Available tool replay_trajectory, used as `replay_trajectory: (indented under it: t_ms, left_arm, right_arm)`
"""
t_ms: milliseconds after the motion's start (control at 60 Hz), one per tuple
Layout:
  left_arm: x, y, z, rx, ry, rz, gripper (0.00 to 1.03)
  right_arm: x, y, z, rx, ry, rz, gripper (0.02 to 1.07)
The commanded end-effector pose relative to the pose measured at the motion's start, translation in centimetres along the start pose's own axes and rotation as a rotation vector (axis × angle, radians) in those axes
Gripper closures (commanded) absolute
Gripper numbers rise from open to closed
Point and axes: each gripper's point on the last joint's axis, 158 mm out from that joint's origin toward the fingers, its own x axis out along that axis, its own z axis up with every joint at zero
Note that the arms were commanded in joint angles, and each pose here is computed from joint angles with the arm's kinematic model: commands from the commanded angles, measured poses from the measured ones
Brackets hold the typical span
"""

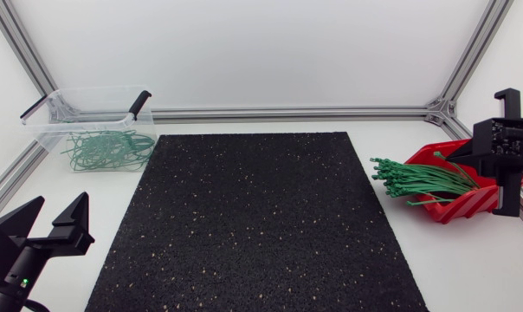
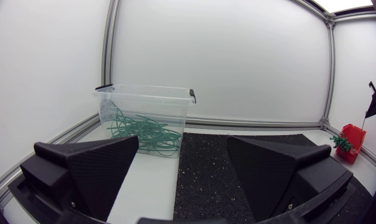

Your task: Take a green cable tie from the red box, thread the tail through the head to close it, then place it in the transparent bin on the left.

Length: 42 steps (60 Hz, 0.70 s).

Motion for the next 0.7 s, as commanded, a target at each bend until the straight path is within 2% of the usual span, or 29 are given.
replay_trajectory:
  t_ms: [0, 267, 333, 500, 683]
  left_arm:
    - [0.2, 0.1, -2.7, -0.018, 0.071, 0.003, 0.04]
    - [0.2, 0.0, -2.7, -0.017, 0.070, -0.002, 0.04]
    - [0.2, 0.0, -2.7, -0.017, 0.071, -0.001, 0.04]
    - [0.2, 0.0, -2.6, -0.017, 0.068, -0.002, 0.04]
    - [0.2, -0.1, -2.7, -0.017, 0.070, -0.005, 0.04]
  right_arm:
    - [-2.3, -1.0, 2.0, 0.019, -0.039, -0.051, 1.01]
    - [-9.2, -4.5, 8.1, 0.125, -0.188, -0.206, 1.01]
    - [-10.9, -4.7, 9.3, 0.118, -0.223, -0.233, 1.01]
    - [-13.9, -3.5, 11.4, 0.158, -0.282, -0.203, 1.01]
    - [-14.7, -1.6, 13.4, 0.188, -0.322, -0.138, 1.01]
